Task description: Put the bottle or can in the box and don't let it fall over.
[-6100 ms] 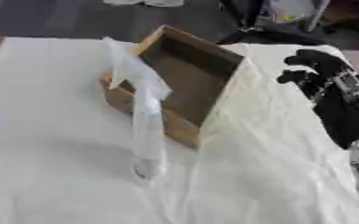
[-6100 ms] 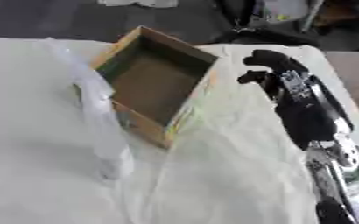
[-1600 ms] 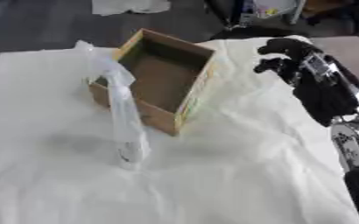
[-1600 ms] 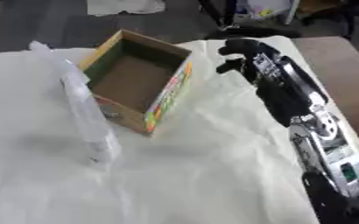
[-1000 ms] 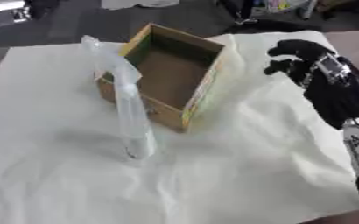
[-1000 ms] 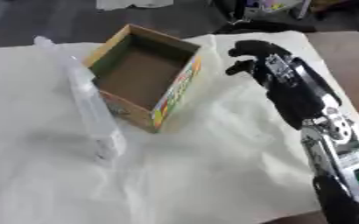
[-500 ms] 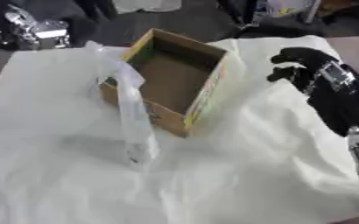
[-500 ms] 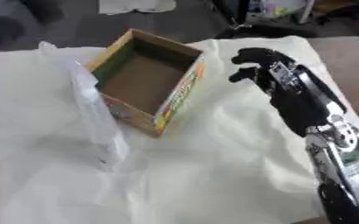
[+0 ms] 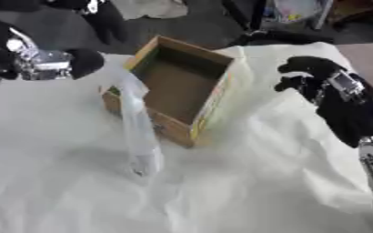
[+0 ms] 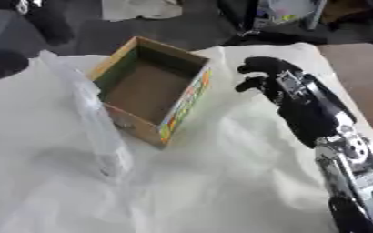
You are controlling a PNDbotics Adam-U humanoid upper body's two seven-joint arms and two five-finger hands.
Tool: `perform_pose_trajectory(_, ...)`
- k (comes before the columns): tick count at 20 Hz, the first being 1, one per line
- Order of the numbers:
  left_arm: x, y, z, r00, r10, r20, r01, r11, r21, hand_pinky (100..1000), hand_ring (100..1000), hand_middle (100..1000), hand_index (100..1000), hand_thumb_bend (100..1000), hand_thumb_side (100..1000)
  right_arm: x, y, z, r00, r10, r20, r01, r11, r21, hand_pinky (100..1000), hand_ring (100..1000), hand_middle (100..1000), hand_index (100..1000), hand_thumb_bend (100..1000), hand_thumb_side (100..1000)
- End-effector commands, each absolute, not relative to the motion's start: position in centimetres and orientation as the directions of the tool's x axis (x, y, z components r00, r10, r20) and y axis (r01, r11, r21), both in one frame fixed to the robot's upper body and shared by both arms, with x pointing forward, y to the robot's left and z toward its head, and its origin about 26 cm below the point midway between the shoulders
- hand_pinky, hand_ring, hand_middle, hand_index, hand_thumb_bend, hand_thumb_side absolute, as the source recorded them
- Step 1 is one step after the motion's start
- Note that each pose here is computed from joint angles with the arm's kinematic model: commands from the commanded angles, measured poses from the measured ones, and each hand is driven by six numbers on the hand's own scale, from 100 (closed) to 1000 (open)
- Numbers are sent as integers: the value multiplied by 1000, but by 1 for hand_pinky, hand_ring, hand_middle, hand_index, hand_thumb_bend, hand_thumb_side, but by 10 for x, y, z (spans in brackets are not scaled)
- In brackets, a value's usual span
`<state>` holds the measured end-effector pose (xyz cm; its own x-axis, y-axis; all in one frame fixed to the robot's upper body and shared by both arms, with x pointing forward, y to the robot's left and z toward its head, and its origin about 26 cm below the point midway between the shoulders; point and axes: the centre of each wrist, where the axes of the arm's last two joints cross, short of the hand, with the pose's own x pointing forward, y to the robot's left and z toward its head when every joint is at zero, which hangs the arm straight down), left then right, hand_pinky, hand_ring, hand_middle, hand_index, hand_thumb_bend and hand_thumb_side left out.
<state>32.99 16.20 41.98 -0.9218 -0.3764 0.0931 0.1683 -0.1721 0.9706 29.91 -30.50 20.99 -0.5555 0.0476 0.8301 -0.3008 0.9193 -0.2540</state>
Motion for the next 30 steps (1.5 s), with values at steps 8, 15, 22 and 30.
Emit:
perform_pose_trajectory(8, 326, 153, 427, -932, -363, -9, 72, -209, 975, 938, 812, 818, 892, 259, 438, 298, -304, 217, -573, 55, 818, -303, 913, -274, 977, 681, 750, 799, 100, 746)
perform_pose_trajectory(15, 335, 152, 420, -919, -393, -11, 82, -219, 972, 927, 800, 806, 892, 225, 421, 299, -303, 217, -573, 55, 818, -305, 911, -276, 978, 679, 749, 799, 100, 757)
perform_pose_trajectory(22, 342, 153, 414, -906, -423, -26, 82, -235, 968, 923, 800, 804, 886, 199, 391, 299, -303, 217, -573, 61, 818, -305, 910, -281, 980, 679, 749, 799, 100, 763)
perform_pose_trajectory(30, 349, 155, 409, -897, -442, -13, 105, -241, 965, 936, 816, 816, 883, 199, 398, 299, -303, 217, -572, 64, 817, -305, 909, -284, 981, 679, 750, 800, 100, 766)
